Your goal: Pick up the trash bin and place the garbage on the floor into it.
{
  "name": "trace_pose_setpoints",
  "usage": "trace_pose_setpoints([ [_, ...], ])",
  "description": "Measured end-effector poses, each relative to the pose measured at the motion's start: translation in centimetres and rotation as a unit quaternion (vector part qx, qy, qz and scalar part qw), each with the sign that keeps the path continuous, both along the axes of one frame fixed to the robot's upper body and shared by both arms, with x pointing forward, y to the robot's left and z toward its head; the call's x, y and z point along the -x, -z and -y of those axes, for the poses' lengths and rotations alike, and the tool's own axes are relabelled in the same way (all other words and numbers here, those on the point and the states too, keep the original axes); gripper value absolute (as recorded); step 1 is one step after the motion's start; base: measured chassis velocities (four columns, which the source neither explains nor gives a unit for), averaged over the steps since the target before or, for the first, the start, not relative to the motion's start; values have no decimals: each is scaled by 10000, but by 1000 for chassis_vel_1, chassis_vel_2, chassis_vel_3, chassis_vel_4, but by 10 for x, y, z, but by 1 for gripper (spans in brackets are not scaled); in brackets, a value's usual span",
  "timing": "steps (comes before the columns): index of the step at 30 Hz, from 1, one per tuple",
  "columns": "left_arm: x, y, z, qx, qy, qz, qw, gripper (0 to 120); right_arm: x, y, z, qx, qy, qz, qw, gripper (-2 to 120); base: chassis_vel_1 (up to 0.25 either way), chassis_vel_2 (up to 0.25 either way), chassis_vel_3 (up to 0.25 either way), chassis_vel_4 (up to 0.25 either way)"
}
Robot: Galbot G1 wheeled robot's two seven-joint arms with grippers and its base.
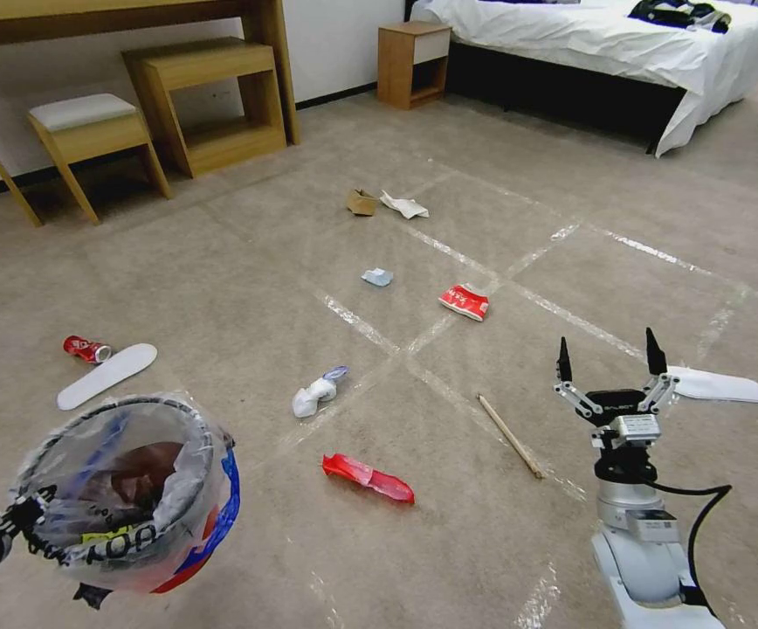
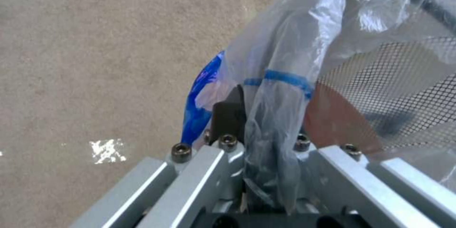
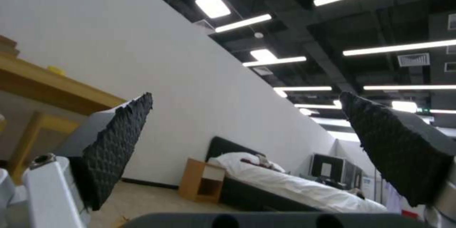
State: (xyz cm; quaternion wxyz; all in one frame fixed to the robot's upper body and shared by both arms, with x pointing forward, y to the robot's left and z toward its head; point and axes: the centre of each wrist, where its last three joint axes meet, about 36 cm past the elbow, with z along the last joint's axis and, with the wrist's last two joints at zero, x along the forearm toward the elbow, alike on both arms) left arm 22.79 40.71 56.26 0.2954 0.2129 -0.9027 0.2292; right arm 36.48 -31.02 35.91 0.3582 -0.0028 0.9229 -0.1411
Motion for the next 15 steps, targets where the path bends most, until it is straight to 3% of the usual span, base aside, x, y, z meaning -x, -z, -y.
trace_pose_setpoints([
  [5, -1, -2, -2, 0, -2, 16, 10000, 0, -22, -15, 8, 162, -146, 27, 9998, 100, 0, 0, 0, 0],
  [11, 1, -7, -4, 35, 34, 81, 10000, 0, -66, -49, 30, 685, -626, -66, 9957, 100, 0, 0, 0, 0],
  [15, 3, -8, -4, 41, 42, 108, 9999, 0, -84, -50, 27, 821, -929, -268, 9919, 100, 0, 0, 0, 0],
])
